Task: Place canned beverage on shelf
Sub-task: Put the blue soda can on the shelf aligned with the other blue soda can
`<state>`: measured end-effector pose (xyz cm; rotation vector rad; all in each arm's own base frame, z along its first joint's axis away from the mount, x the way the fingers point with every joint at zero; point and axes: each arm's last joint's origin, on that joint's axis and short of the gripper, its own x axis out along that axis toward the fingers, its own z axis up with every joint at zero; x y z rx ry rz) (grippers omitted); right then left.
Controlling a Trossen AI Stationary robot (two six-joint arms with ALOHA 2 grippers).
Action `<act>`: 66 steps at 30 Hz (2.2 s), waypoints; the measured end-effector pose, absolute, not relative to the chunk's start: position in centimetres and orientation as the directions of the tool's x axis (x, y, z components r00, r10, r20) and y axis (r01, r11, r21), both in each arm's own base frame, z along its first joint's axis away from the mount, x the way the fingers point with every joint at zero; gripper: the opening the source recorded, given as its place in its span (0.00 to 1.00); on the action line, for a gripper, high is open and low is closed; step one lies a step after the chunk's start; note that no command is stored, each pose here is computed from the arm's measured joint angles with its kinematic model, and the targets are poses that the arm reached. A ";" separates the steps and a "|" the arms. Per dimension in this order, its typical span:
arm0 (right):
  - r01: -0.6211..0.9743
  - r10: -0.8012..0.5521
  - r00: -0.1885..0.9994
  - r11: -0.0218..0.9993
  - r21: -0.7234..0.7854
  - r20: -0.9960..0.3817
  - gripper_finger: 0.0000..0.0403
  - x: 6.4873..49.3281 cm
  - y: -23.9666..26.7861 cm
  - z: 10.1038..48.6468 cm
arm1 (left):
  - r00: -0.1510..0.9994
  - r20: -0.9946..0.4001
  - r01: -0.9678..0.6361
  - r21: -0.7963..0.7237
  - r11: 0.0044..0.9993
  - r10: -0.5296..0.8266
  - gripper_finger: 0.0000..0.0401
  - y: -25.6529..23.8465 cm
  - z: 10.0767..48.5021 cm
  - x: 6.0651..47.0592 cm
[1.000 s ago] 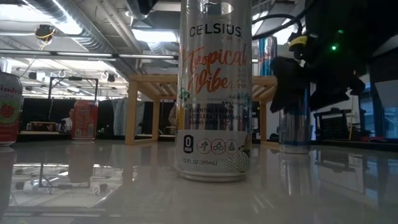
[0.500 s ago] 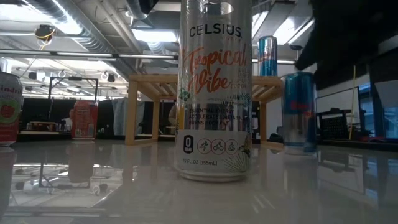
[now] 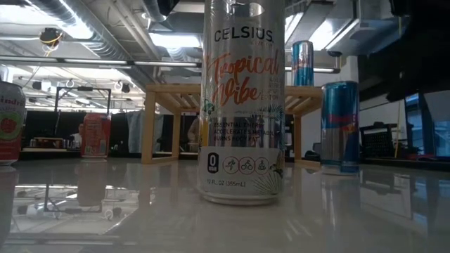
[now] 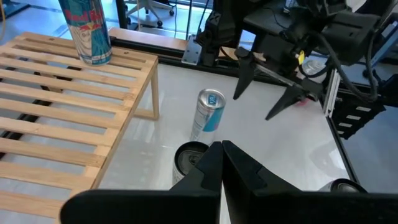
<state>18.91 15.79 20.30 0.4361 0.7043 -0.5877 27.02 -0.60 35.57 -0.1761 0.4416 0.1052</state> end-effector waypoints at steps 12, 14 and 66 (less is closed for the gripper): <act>0.717 -0.589 0.624 0.692 0.078 -0.513 0.92 19.9 14.9 13.7 | 0.899 -0.434 -0.134 -0.149 0.980 0.057 0.00 -0.6 35.6 27.0; 0.730 -0.608 0.608 0.680 0.060 -0.510 0.92 20.1 14.7 13.1 | 0.900 -0.432 -0.135 -0.149 0.980 0.058 0.00 -0.6 35.6 27.0; 0.866 -0.794 0.480 0.497 0.057 -0.374 0.50 22.6 4.5 35.9 | 0.968 -0.208 -0.158 -0.086 0.984 0.138 0.00 0.1 41.0 19.6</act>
